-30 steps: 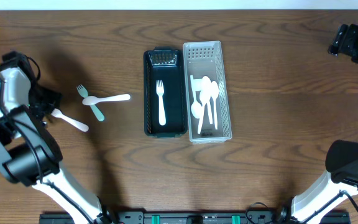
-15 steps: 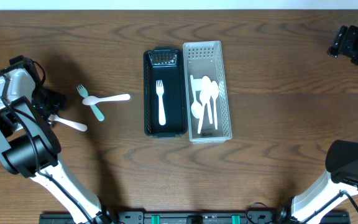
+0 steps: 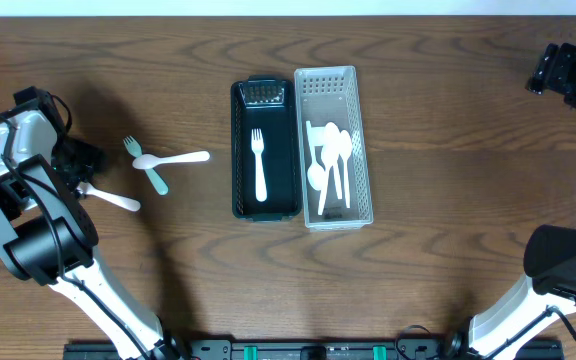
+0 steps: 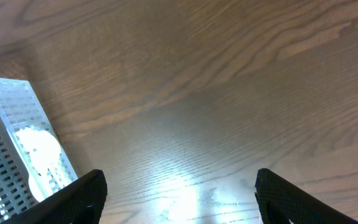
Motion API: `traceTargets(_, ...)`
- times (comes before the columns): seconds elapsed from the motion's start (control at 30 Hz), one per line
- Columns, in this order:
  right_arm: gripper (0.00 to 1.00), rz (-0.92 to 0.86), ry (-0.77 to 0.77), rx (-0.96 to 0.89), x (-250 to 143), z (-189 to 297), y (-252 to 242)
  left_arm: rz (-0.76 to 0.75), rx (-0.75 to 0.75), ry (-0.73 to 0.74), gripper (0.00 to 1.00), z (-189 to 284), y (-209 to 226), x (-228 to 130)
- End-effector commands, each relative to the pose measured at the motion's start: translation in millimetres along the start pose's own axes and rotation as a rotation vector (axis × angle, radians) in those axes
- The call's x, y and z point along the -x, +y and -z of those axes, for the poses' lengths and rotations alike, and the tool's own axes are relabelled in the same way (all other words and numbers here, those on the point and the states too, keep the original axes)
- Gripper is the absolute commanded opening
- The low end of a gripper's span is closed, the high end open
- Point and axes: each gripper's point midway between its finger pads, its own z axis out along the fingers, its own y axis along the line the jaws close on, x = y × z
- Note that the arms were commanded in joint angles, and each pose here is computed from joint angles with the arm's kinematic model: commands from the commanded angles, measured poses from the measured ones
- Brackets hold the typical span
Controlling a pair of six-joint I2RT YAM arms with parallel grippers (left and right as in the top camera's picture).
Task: Pack container
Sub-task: 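Move left gripper back and grasp a white fork on the table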
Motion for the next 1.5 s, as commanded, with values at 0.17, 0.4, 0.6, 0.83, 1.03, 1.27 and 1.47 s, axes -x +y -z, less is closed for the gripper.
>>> traceTargets(0.17, 0.79, 0.016, -0.013, 0.012, -1, 7, 5, 0.009, 0.035, 0.026, 0.57, -15, 6, -5)
traceTargets(0.4, 0.78, 0.016, -0.012, 0.012, -1, 7, 5, 0.004, 0.035, 0.026, 0.47, -15, 6, -5)
traceTargets(0.6, 0.78, 0.016, -0.008, 0.012, -2, 7, 5, -0.011, 0.033, 0.024, 0.34, -15, 6, -4)
traceTargets(0.83, 0.78, 0.016, -0.009, 0.012, -2, 7, 5, -0.076, 0.021, 0.012, 0.23, -15, 3, -1)
traceTargets(1.03, 0.78, 0.016, -0.009, 0.012, -2, 7, 5, -0.125, 0.011, 0.001, 0.14, -15, 0, 2)
traceTargets(1.27, 0.78, 0.016, -0.009, 0.012, -2, 7, 5, -0.161, -0.009, 0.014, 0.08, -8, -2, -2)
traceTargets(1.47, 0.78, 0.016, -0.009, 0.012, -1, 7, 5, -0.220, -0.062, -0.045, 0.06, 45, -11, -10)
